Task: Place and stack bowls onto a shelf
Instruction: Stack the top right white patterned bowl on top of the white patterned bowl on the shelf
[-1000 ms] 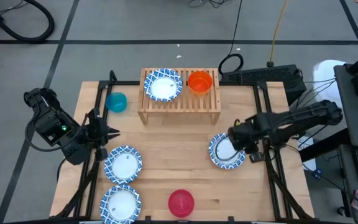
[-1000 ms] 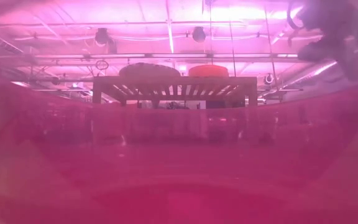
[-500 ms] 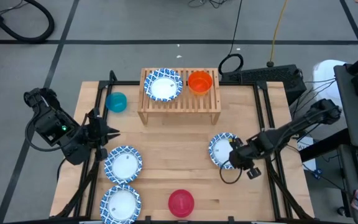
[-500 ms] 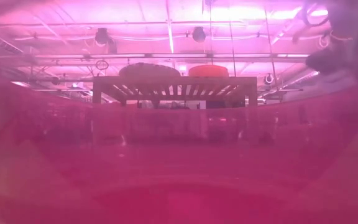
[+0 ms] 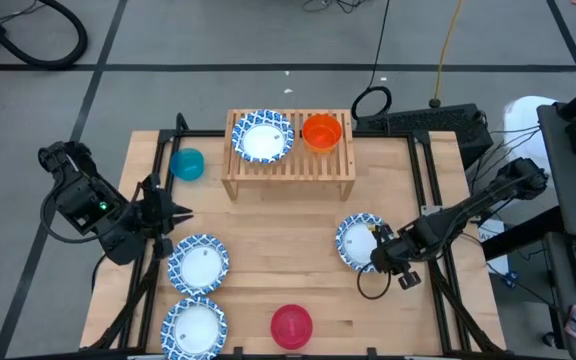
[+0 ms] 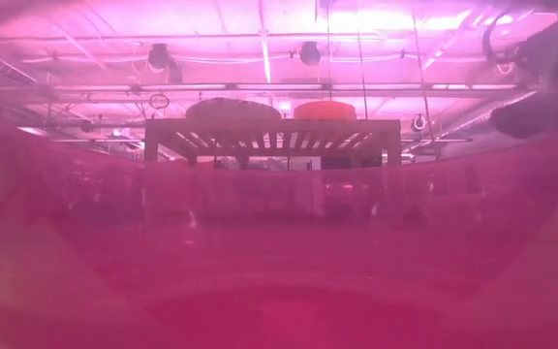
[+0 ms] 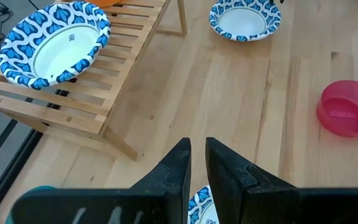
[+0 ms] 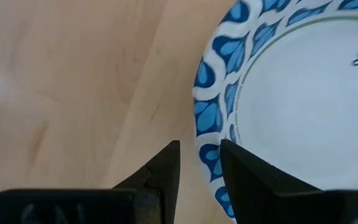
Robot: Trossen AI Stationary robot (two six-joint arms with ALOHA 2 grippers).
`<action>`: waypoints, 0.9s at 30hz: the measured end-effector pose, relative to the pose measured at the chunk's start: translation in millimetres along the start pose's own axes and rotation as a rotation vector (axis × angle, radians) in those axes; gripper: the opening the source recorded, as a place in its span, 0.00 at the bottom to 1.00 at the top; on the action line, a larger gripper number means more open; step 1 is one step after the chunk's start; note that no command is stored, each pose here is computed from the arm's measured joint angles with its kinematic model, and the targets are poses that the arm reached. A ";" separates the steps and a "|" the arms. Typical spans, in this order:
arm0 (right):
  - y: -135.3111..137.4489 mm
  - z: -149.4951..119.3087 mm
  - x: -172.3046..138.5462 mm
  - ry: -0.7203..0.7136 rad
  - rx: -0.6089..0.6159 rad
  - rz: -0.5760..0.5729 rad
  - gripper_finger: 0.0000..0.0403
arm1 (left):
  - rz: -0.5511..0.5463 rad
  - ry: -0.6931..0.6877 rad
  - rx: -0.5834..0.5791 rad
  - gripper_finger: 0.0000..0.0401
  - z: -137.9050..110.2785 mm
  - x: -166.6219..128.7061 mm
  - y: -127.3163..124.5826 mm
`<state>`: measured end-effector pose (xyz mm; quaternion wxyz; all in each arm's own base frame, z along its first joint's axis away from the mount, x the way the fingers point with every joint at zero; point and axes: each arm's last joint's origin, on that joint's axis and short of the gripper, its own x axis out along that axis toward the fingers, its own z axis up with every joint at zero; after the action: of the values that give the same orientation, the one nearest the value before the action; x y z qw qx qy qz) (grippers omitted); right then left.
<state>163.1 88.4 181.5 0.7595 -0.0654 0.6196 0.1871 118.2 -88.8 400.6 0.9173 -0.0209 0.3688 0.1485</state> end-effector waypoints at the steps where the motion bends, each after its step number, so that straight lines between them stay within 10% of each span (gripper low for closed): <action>1: -0.2 -1.0 1.1 0.004 0.001 0.000 0.27 | 0.000 0.000 0.000 0.14 0.0 -0.1 0.1; 27: -7.7 -12.8 27.1 -0.054 0.031 -0.078 0.13 | -0.001 0.000 -0.021 0.14 0.0 -0.1 0.0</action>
<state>158.6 82.5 151.4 0.7834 -0.0726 0.5989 0.1493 118.1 -88.9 400.6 0.9172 -0.0306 0.3672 0.1519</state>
